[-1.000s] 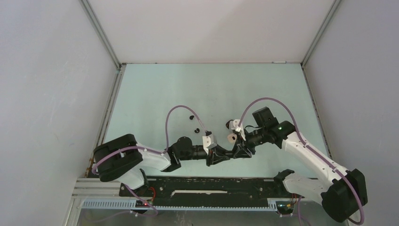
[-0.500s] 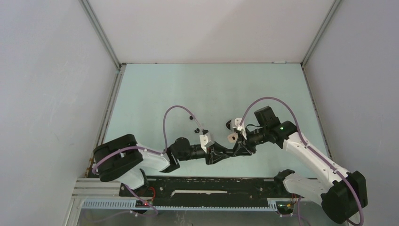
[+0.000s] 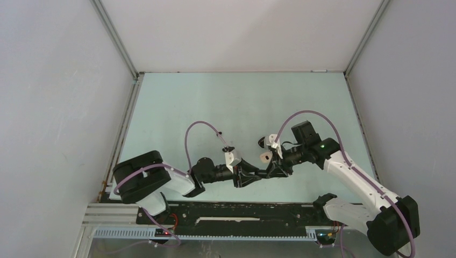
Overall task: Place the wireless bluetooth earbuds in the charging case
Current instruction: Pass from the right arm to the left, then open the charging case to the charging case.
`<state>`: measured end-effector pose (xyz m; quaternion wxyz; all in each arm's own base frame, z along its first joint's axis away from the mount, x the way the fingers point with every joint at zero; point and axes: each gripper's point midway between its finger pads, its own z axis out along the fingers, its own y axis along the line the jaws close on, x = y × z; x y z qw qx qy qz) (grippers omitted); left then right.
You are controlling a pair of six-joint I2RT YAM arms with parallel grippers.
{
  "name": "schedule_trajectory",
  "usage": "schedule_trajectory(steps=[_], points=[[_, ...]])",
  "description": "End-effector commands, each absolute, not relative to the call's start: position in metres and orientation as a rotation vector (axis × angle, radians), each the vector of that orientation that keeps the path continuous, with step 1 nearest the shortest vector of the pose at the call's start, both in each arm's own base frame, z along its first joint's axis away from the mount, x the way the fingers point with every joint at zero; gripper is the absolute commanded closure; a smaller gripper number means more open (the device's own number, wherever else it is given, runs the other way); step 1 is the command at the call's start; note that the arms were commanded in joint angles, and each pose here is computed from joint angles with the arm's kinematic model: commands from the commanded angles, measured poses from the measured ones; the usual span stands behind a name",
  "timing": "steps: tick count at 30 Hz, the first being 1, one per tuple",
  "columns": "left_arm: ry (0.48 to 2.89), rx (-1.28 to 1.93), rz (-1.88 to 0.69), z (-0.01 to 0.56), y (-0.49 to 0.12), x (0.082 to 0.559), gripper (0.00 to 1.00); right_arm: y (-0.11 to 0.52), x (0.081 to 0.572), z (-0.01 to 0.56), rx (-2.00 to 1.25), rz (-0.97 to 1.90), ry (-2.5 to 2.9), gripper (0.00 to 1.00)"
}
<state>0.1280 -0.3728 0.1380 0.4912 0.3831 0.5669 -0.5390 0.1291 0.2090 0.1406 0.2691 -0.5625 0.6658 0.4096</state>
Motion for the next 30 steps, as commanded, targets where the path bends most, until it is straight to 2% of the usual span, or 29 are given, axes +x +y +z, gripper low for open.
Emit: schedule_trajectory(steps=[1, 6, 15, 18, 23, 30], points=[[1.316, 0.918, -1.326, 0.1505, -0.3767, 0.1305, 0.54, 0.2138, 0.1324, 0.1610, -1.498, 1.120, 1.726, 0.82], [1.326, 0.925, -1.323, 0.1457, -0.3784, 0.1309, 0.55, 0.2137, 0.1319, 0.1638, -1.488, 1.132, 1.717, 0.82], [1.304, 0.936, -1.331, 0.1500, -0.3780, 0.1282, 0.66, 0.2132, 0.1340, 0.1613, -1.482, 1.129, 1.733, 0.81], [1.297, 0.944, -1.339, 0.1510, -0.3788, 0.1265, 0.73, 0.2133, 0.1345, 0.1600, -1.482, 1.127, 1.742, 0.80], [1.297, 0.947, -1.349, 0.1508, -0.3804, 0.1260, 0.66, 0.2137, 0.1358, 0.1583, -1.478, 1.126, 1.755, 0.80], [1.298, 0.947, -1.359, 0.1517, -0.3820, 0.1256, 0.63, 0.2137, 0.1364, 0.1575, -1.478, 1.122, 1.758, 0.80]])
